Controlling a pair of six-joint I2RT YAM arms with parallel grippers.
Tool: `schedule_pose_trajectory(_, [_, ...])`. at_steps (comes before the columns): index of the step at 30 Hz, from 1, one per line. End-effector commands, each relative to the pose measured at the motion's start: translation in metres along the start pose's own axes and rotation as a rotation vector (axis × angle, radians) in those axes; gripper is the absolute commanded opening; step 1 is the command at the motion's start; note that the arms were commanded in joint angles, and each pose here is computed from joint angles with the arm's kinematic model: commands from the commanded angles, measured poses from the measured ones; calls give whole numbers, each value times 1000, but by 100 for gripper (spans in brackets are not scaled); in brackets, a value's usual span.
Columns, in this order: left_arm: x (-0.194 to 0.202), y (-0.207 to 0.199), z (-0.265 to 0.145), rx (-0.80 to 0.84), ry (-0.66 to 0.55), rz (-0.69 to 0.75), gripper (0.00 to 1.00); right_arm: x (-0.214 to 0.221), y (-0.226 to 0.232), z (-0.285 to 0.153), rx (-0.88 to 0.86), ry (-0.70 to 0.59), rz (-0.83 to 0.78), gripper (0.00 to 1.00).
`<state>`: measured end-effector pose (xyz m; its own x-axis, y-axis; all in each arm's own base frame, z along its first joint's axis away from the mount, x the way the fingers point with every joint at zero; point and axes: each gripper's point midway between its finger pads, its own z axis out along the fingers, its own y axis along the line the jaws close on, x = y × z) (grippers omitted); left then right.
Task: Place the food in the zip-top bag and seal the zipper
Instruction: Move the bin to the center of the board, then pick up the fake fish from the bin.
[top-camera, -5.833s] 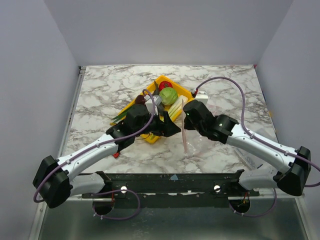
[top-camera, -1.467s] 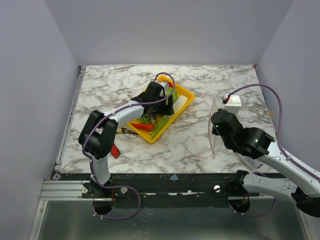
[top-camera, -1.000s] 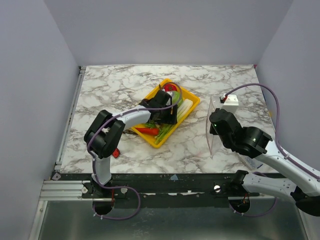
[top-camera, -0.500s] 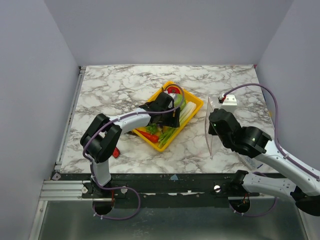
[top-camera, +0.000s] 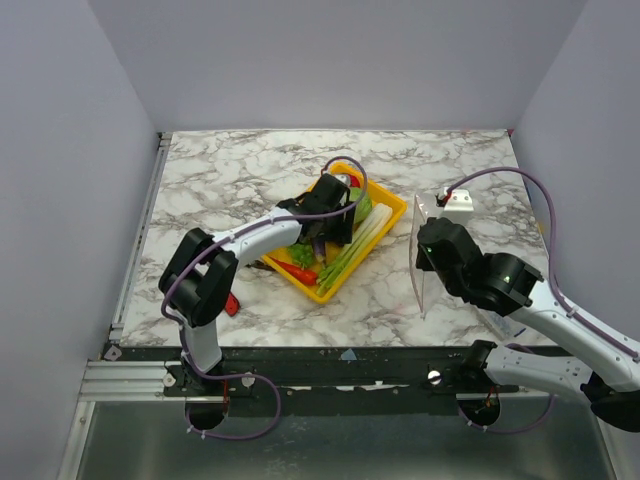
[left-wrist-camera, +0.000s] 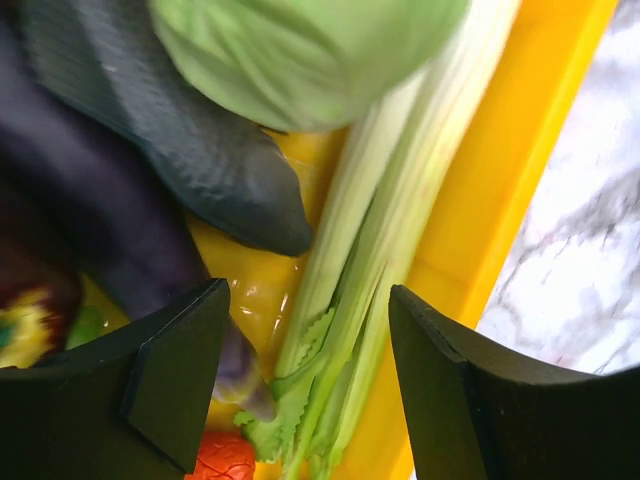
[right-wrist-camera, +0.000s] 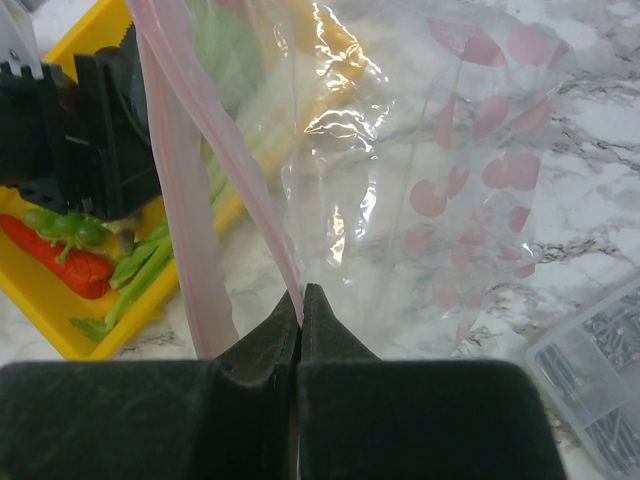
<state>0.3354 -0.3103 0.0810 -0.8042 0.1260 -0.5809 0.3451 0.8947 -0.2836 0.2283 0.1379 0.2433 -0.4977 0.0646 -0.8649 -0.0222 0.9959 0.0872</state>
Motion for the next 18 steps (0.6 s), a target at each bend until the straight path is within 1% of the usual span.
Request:
schedule_pose_trajectory(1, [-27, 24, -3, -186, -50, -182, 66, 2, 6, 2, -24, 8, 17, 1])
schedule_pose_trajectory(6, [-30, 22, 14, -197, -60, -288, 66, 3, 9, 3, -34, 8, 21, 1])
schedule_pose_trajectory(12, [-26, 28, 32, -249, -41, -338, 62, 4, 7, 3, -28, 9, 14, 1])
schedule_pose_trajectory(18, [-18, 35, 46, -273, -29, -364, 60, 5, 7, 5, -26, 5, 13, 1])
